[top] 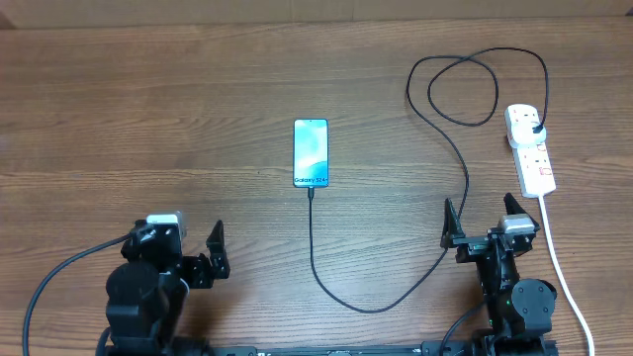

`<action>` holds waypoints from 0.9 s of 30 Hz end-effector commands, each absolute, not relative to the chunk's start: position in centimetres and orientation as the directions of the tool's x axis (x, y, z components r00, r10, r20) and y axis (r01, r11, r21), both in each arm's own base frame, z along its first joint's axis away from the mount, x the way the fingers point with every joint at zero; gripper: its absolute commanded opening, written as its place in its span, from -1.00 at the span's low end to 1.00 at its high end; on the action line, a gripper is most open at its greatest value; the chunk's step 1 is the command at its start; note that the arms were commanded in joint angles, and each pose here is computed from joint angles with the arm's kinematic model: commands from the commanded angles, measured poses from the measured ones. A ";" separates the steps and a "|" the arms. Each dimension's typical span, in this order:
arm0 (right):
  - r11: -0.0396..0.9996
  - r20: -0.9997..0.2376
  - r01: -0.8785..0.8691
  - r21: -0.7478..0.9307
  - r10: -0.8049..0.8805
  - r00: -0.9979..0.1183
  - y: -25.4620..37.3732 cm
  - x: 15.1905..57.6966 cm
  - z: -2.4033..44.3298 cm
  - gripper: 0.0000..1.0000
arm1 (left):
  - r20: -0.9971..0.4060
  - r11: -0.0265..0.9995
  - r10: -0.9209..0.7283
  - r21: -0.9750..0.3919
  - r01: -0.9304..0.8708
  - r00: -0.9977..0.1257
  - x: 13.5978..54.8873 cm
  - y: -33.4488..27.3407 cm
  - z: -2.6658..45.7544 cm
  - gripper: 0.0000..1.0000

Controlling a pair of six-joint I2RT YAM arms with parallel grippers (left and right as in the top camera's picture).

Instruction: Plug charger to phone and switch on socket

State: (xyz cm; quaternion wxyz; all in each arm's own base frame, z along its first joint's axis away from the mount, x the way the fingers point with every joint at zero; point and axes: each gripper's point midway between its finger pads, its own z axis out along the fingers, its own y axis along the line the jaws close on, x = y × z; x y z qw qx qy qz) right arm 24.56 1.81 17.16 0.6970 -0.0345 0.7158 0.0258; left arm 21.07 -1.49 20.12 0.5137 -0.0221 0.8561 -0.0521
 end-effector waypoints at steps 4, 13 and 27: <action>0.997 -1.000 -0.082 -0.008 -0.010 -0.023 1.8 24.6 17.0 1.00 | -0.940 0.996 -0.056 -0.076 0.048 -0.336 23.0 -1.6 18.2 1.00; 0.997 -1.000 -0.082 -0.008 -0.010 -0.024 1.8 24.6 17.0 1.00 | -0.969 0.997 -0.075 -0.073 -0.016 -0.236 23.3 0.1 16.7 1.00; 0.997 -1.000 -0.082 -0.009 -0.011 -0.023 1.8 24.6 17.0 1.00 | -0.987 1.000 -0.004 0.001 -0.031 -0.160 23.7 0.9 15.6 1.00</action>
